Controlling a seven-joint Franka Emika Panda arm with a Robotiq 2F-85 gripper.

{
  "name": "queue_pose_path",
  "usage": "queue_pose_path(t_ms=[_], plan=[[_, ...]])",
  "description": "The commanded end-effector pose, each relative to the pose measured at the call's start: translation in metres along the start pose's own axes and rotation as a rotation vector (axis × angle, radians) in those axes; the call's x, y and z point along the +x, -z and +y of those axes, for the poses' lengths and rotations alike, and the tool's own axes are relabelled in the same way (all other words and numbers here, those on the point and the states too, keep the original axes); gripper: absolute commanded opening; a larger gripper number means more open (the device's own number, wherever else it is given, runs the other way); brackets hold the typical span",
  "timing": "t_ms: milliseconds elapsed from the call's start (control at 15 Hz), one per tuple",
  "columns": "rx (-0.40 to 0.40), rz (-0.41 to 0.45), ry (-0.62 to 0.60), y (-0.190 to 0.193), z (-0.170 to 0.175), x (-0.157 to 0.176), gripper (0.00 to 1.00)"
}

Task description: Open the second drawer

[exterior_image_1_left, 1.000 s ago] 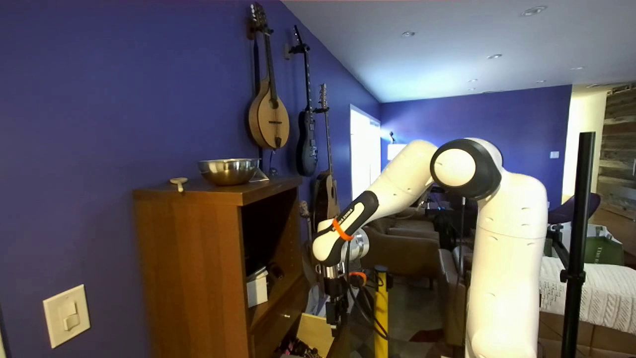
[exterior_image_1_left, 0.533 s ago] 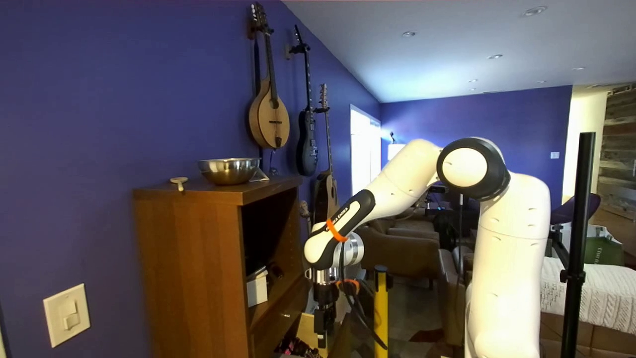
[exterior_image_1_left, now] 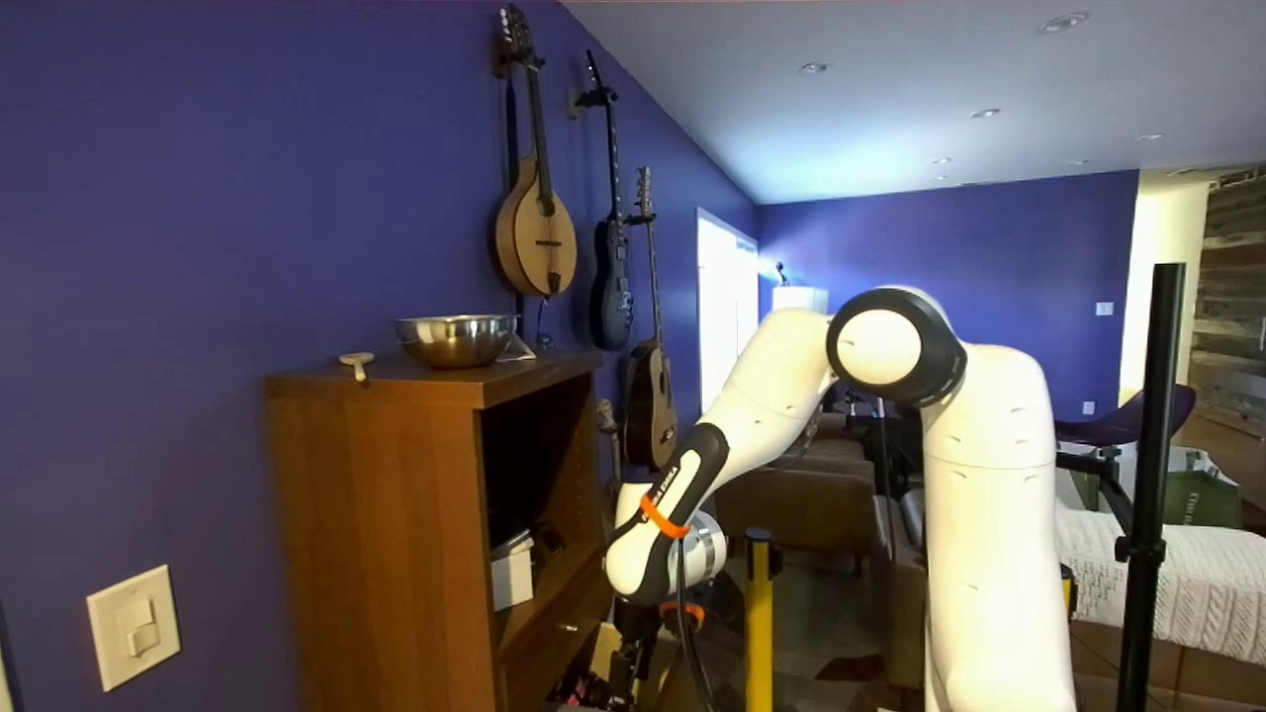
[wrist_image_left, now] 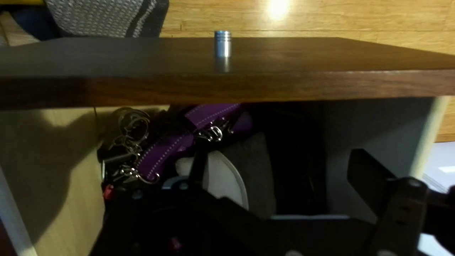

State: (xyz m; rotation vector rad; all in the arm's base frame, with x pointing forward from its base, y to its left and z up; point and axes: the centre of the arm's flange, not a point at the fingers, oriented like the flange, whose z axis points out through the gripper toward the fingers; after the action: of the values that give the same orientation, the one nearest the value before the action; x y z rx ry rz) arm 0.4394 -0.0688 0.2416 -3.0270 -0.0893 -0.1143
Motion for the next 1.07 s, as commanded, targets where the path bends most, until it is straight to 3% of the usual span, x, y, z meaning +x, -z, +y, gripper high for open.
queue_pose_path(t_ms=[0, 267, 400, 533, 933, 1000], plan=[[-0.109, -0.107, -0.103, -0.017, 0.006, -0.009, 1.00], [-0.178, -0.247, -0.188, -0.013, 0.020, -0.024, 1.00], [-0.174, -0.323, -0.207, -0.006, 0.025, -0.030, 1.00], [-0.154, -0.346, -0.214, 0.001, 0.027, -0.030, 1.00], [0.064, -0.082, -0.195, 0.031, 0.010, -0.007, 1.00], [0.059, -0.043, -0.173, 0.039, 0.008, -0.005, 1.00]])
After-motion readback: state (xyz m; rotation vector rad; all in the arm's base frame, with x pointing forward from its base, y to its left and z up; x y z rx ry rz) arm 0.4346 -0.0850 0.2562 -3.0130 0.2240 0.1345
